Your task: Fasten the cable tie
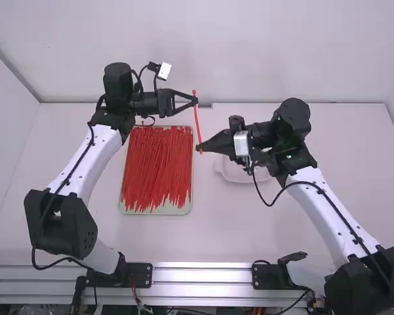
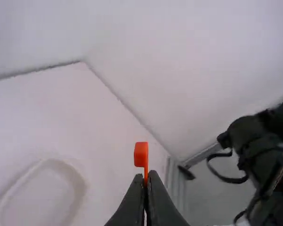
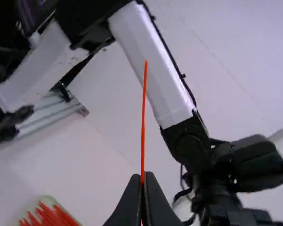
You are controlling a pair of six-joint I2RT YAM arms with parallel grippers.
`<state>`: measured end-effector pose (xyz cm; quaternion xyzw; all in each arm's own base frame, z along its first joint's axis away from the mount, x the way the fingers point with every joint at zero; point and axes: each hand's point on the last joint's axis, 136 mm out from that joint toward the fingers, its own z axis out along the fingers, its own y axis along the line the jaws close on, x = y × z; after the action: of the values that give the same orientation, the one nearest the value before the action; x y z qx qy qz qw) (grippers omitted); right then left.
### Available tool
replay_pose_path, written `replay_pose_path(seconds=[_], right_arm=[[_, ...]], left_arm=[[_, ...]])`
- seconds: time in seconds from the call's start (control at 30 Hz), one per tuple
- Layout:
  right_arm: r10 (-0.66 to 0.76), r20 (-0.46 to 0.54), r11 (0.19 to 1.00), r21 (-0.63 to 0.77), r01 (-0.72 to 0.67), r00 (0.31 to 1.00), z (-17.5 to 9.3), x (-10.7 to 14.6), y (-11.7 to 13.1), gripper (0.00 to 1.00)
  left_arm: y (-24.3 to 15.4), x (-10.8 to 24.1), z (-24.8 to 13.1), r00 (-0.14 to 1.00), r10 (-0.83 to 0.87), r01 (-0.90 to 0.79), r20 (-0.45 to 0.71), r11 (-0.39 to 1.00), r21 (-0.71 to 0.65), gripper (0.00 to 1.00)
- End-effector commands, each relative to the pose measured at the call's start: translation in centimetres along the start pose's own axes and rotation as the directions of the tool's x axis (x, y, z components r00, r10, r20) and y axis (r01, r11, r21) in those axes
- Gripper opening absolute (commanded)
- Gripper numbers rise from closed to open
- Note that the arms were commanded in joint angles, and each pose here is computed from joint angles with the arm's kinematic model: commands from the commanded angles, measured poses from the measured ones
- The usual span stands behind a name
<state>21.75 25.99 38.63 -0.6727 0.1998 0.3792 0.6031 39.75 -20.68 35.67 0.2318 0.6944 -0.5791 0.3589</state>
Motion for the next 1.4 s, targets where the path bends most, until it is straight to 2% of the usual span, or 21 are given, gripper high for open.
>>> replay_pose_path(seconds=[0.0,0.03,0.1,0.27,0.4,0.5,0.57,0.63,0.8,0.93,1.0,1.13,1.27,1.33,1.37], right_arm=[[0.321,0.009,0.947,-0.029,-0.321,0.947,0.1,-1.3,-0.2,0.00],[0.393,0.006,0.920,0.004,-0.393,0.920,0.1,-1.1,-0.7,0.00],[0.433,0.005,0.900,0.055,-0.433,0.901,0.0,-0.7,-1.5,0.00],[0.438,-0.006,0.886,0.171,-0.431,0.899,-0.7,0.6,-3.1,0.00],[0.437,-0.001,0.890,0.148,-0.432,0.900,-0.4,0.3,-2.9,0.00],[0.495,0.017,0.848,0.207,-0.487,0.869,0.0,0.6,-3.8,0.00],[0.548,0.038,0.802,0.259,-0.538,0.836,0.0,1.0,-4.6,0.00],[0.628,0.094,0.709,0.339,-0.618,0.772,-0.5,1.5,-6.1,0.00],[0.739,0.225,0.509,0.430,-0.745,0.635,-2.5,2.4,-8.3,0.00],[0.791,0.254,0.431,0.413,-0.802,0.557,-3.0,2.8,-8.1,0.00],[0.806,0.248,0.419,0.400,-0.815,0.537,-2.9,3.0,-7.8,0.00],[0.853,0.228,0.371,0.370,-0.852,0.470,-2.1,4.0,-6.7,0.00],[0.895,0.228,0.287,0.365,-0.886,0.384,-1.8,5.8,-6.0,0.00],[0.921,0.246,0.207,0.349,-0.914,0.303,-1.8,6.9,-5.9,0.00],[0.923,0.249,0.198,0.347,-0.917,0.294,-1.8,7.1,-5.9,0.00]], left_arm=[[0.8,-0.5,-0.3,0.979,0.202,-0.201,0.020,0.978,-0.054,0.02],[0.7,-0.5,-0.3,0.972,0.235,-0.233,0.018,0.971,-0.054,0.02],[0.7,-0.5,-0.3,0.963,0.271,-0.270,0.016,0.961,-0.055,0.02],[0.8,-0.4,-0.3,0.964,0.266,-0.264,0.014,0.963,-0.055,0.02],[0.9,-0.3,-0.3,0.966,0.259,-0.258,0.011,0.964,-0.058,0.02],[1.0,-0.4,-0.5,0.942,0.335,-0.334,0.007,0.941,-0.061,0.02],[1.0,-0.4,-0.5,0.928,0.373,-0.372,0.006,0.926,-0.063,0.02],[1.0,-0.7,-0.4,0.888,0.459,-0.458,0.007,0.886,-0.071,0.02],[1.1,-1.7,-0.7,0.873,0.487,-0.482,0.028,0.870,-0.101,0.02],[0.0,-2.4,-0.8,0.844,0.534,-0.530,0.055,0.845,-0.068,0.02],[-0.5,-2.5,-0.8,0.817,0.573,-0.571,0.061,0.819,-0.053,0.02],[-2.1,-2.5,-0.8,0.683,0.726,-0.729,0.084,0.685,0.003,0.02],[-2.9,-1.8,-0.6,0.603,0.792,-0.798,0.095,0.601,0.047,0.02],[-3.6,-1.1,-0.7,0.549,0.828,-0.836,0.111,0.541,0.096,0.02],[-3.6,-1.1,-0.8,0.545,0.831,-0.838,0.112,0.537,0.098,0.02]])
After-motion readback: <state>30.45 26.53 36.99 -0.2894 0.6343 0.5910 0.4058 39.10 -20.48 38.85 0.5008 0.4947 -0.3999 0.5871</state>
